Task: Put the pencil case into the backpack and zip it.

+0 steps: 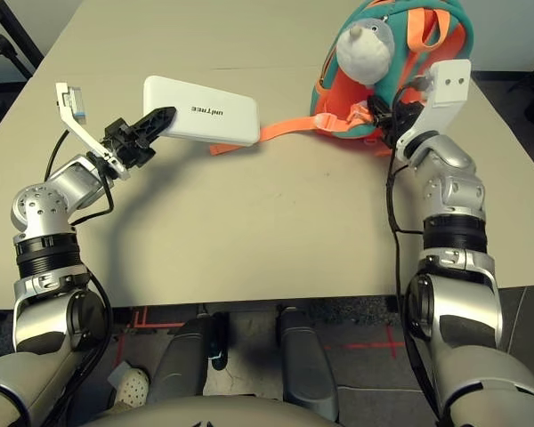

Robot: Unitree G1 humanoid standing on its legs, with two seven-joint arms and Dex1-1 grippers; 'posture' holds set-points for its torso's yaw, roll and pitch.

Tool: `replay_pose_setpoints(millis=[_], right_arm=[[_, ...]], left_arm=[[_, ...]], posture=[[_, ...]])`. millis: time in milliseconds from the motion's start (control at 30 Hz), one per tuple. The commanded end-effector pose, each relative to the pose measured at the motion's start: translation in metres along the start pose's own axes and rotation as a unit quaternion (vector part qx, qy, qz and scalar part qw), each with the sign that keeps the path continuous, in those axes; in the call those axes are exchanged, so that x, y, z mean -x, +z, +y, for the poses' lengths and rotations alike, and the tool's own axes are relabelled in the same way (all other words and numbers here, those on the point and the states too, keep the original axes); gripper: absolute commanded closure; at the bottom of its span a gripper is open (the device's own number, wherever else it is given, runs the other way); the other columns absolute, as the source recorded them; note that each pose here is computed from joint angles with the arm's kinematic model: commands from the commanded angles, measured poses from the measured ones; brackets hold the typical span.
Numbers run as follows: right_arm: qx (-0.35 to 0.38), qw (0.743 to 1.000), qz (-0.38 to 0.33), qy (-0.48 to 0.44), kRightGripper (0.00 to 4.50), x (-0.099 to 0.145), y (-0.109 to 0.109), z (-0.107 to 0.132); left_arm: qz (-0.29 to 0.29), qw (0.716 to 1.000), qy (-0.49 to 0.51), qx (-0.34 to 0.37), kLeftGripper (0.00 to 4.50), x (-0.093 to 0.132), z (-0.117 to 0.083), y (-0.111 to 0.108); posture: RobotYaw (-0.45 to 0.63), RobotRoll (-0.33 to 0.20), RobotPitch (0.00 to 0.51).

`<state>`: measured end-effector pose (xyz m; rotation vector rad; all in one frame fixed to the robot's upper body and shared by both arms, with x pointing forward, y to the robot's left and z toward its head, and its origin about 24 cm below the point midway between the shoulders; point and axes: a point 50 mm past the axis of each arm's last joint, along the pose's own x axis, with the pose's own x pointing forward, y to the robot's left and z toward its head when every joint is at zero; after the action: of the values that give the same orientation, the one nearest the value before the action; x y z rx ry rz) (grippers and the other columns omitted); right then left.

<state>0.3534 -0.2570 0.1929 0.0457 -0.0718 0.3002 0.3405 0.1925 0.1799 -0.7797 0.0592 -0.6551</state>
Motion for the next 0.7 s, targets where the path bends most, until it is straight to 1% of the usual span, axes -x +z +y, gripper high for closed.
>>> replay_pose_setpoints(millis=[33,167,467,533,567,600,700], right_arm=[[-0.001,0.997,-0.006,0.074,3.66,0.005,0.018,0.022],[-0.008,0.992,-0.002,0.122,3.66,0.016,0.036,0.038],[-0.019,0.978,0.023,0.206,3.66,0.045,0.059,0.061],[-0.025,0.975,0.027,0.219,3.66,0.05,0.062,0.064],[-0.028,0.974,0.029,0.224,3.66,0.052,0.062,0.066],[-0.029,0.973,0.032,0.228,3.67,0.054,0.063,0.067],[-0.039,0.969,0.043,0.238,3.67,0.059,0.061,0.069]], left_arm=[[-0.008,1.0,-0.013,-0.004,3.1,-0.004,-0.003,0.003],[-0.008,1.0,-0.014,-0.005,3.1,-0.005,-0.003,0.003],[-0.003,1.0,-0.017,-0.002,3.1,-0.009,-0.001,0.001],[-0.001,1.0,-0.018,-0.001,3.1,-0.01,-0.001,0.0],[0.0,1.0,-0.019,-0.001,3.1,-0.011,-0.001,0.0],[0.001,1.0,-0.019,-0.001,3.1,-0.011,-0.001,-0.001],[0.003,1.0,-0.02,0.0,3.1,-0.013,0.0,-0.001]], posture=[[-0.1,0.0,0.157],[-0.11,0.0,0.148],[-0.11,0.0,0.144],[-0.11,0.0,0.144],[-0.14,0.0,0.14],[-0.14,0.0,0.14],[-0.14,0.0,0.141]])
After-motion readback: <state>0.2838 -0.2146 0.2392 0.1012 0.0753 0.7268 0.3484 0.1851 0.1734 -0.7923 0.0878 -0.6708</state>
